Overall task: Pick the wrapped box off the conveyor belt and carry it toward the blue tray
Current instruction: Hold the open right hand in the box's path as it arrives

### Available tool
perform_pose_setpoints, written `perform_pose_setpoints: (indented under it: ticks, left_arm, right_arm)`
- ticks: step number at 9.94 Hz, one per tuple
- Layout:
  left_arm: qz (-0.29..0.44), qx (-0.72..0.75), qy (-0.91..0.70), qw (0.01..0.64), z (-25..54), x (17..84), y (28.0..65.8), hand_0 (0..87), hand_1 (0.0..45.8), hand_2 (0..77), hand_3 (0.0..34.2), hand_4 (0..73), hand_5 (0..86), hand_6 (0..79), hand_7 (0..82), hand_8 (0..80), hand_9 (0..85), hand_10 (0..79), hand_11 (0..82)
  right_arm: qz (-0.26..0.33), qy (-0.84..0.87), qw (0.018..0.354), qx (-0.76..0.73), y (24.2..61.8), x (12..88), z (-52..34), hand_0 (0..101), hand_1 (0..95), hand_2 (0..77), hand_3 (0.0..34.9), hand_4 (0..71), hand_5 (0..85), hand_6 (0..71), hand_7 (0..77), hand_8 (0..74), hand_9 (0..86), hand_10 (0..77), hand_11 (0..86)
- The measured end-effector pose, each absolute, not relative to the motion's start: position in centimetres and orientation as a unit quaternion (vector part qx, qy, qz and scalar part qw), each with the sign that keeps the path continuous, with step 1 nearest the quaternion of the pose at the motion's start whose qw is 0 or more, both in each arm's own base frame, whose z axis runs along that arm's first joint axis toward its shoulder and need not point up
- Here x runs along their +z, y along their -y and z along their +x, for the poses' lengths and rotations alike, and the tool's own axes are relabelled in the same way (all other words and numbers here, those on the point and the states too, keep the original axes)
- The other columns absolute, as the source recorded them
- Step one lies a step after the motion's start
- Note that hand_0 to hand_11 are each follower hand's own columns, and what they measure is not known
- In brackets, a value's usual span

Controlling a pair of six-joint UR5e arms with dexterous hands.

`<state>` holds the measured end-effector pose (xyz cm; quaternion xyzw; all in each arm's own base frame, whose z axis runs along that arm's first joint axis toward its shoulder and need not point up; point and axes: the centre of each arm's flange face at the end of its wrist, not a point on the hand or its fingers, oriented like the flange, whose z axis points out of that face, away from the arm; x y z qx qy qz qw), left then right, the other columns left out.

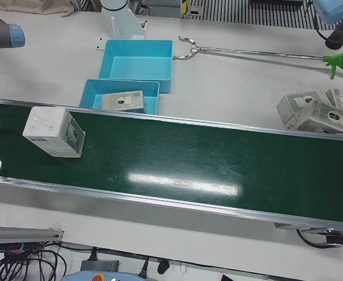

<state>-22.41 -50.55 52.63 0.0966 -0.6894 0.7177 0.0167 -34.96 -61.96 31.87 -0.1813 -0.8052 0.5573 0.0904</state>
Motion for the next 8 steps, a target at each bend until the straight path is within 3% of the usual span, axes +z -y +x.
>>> perform_pose_setpoints:
  ticks: [1, 4, 8]
  left_arm:
    - [0.097, 0.718, 0.689, 0.017, -22.41, 52.63, 50.55, 0.0, 0.0, 0.5, 0.0, 0.0, 0.5, 0.0, 0.0, 0.0, 0.0, 0.5, 0.0]
    - [0.097, 0.718, 0.689, 0.017, -22.41, 52.63, 50.54, 0.0, 0.0, 0.5, 0.0, 0.0, 0.5, 0.0, 0.5, 0.0, 0.0, 0.5, 0.0]
    - [0.097, 0.718, 0.689, 0.017, -22.41, 52.63, 50.55, 0.0, 0.0, 0.5, 0.0, 0.0, 0.5, 0.0, 0.0, 0.0, 0.0, 0.0, 0.0]
  right_arm:
    - [-0.181, 0.806, 0.092, 0.556, 61.87, 31.77, -34.99, 47, 13.6, 19.1, 14.4, 17.5, 31.1, 7.6, 26.7, 1.1, 5.4, 0.0, 1.1]
    - [-0.171, 0.807, 0.108, 0.554, 61.58, 31.51, -34.95, 49, 16.4, 22.4, 14.9, 17.5, 31.6, 7.6, 26.7, 1.1, 5.4, 0.0, 1.6]
    - [-0.157, 0.811, 0.133, 0.548, 61.51, 31.29, -34.55, 50, 18.0, 21.3, 16.7, 16.9, 32.2, 7.6, 26.7, 1.1, 5.4, 0.0, 1.1]
